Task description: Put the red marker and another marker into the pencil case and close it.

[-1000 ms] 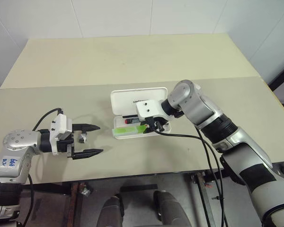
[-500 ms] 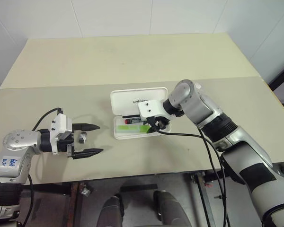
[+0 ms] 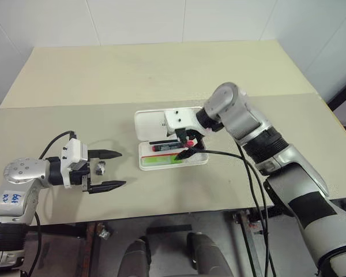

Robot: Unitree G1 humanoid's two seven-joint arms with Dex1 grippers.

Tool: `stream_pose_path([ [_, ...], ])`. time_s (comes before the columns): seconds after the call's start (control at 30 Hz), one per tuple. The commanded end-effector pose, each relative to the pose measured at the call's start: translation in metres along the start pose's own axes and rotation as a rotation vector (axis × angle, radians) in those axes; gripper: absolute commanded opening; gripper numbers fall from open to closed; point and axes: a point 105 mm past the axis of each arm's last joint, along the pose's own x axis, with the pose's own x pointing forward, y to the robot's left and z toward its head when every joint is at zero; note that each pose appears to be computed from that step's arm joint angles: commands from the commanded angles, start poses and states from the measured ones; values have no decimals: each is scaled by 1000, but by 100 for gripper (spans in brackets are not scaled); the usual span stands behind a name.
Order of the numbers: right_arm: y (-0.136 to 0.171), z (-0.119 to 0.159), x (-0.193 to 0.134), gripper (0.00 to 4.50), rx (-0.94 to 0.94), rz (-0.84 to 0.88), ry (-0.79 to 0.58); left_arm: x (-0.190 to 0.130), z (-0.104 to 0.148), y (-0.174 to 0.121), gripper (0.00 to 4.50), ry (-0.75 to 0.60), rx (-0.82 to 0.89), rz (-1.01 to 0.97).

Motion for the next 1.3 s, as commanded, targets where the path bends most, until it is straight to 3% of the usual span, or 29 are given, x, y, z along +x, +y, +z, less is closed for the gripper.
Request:
stream_pose_path([
  [0.03,18,31,-21,445,-86,93,-216,-8,4,5,450,32,32,46],
  [0.23,41,35,-56,445,-152,52,-500,-12,7,11,450,75,8,209],
  [0.37,46,30,-69,445,-105,0,-588,-9,20,9,450,24,-52,318],
  [0.67,50,0,-102,445,-28,-153,-733,-24,18,0,450,40,-212,669],
  [0.93,56,-16,-113,445,48,-228,-781,-26,4,-17,450,93,-359,910],
  [1.3,80,-36,-110,445,91,-237,-719,-27,-35,-13,450,190,-504,1018],
])
